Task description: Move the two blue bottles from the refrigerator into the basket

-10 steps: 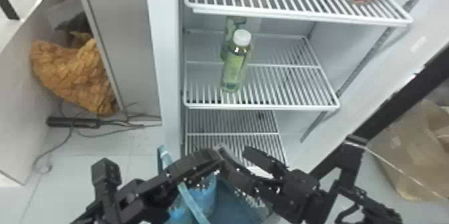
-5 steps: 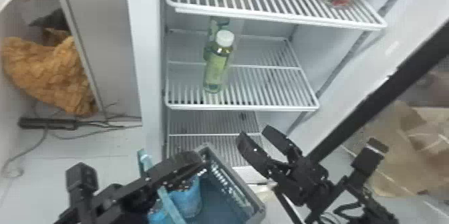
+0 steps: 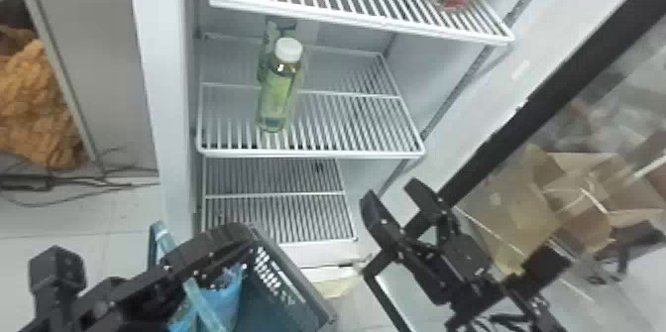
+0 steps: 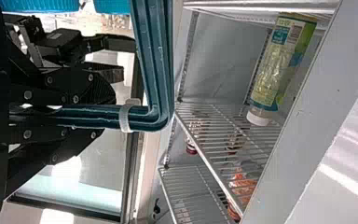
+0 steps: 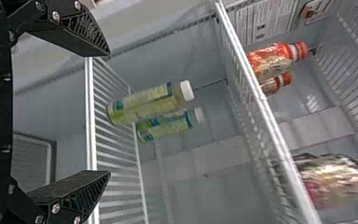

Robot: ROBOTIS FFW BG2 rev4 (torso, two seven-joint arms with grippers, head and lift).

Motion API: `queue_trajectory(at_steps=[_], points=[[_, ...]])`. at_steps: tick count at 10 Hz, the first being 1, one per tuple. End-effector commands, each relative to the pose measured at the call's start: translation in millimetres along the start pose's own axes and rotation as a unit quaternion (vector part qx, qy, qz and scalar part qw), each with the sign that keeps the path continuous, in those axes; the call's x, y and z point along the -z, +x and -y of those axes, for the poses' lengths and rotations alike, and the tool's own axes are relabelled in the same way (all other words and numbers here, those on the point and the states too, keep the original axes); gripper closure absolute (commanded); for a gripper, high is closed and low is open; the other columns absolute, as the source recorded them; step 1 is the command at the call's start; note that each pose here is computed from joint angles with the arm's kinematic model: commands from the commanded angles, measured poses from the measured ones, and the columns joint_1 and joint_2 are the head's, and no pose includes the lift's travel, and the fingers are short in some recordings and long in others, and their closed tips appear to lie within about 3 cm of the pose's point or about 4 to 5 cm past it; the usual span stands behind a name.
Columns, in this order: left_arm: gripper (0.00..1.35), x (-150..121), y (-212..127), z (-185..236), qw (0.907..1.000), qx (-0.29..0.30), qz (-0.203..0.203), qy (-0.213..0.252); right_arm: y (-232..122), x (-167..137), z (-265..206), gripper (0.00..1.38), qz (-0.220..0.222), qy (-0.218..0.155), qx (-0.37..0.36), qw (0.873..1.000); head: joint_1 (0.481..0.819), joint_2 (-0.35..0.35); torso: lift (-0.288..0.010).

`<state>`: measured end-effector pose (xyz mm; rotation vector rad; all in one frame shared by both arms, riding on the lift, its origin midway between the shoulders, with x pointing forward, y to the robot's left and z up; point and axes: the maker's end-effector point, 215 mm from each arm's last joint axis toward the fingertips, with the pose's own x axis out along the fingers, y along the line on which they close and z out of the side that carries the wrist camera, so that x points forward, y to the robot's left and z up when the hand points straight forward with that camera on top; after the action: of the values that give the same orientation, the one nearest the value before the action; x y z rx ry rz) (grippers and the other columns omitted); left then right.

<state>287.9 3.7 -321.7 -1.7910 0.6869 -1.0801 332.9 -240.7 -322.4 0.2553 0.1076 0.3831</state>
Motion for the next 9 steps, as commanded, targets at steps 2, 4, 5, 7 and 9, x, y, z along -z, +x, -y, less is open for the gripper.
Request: queue_trajectory(at_steps=[2,4,5,7,9], points=[[1.16,0.6,0.2,-0.6,1.0,0.0,0.0,-0.001,-33.9,0.7,28.8,0.17,-0.008,-0.055,0.045,0.997,0.695,-0.35,-0.216],[1.16,1.3,0.6,-2.3,1.0,-0.001,-0.001,-0.003,-66.9,1.6,52.2,0.17,-0.03,-0.079,0.089,0.992,0.695,-0.35,-0.216],[1.16,1.3,0.1,-3.6,1.0,-0.003,0.0,-0.003,-75.8,-0.5,55.9,0.17,-0.034,-0.084,0.097,0.991,0.695,-0.35,-0.216],[1.16,1.3,0.0,-4.2,1.0,-0.004,0.0,-0.003,-83.6,1.5,54.6,0.17,-0.042,-0.085,0.095,0.991,0.695,-0.35,-0.216],[1.16,0.9,0.2,-3.9,1.0,-0.005,-0.003,-0.001,-84.6,5.6,55.3,0.17,-0.045,-0.081,0.095,0.991,0.695,-0.35,-0.216]])
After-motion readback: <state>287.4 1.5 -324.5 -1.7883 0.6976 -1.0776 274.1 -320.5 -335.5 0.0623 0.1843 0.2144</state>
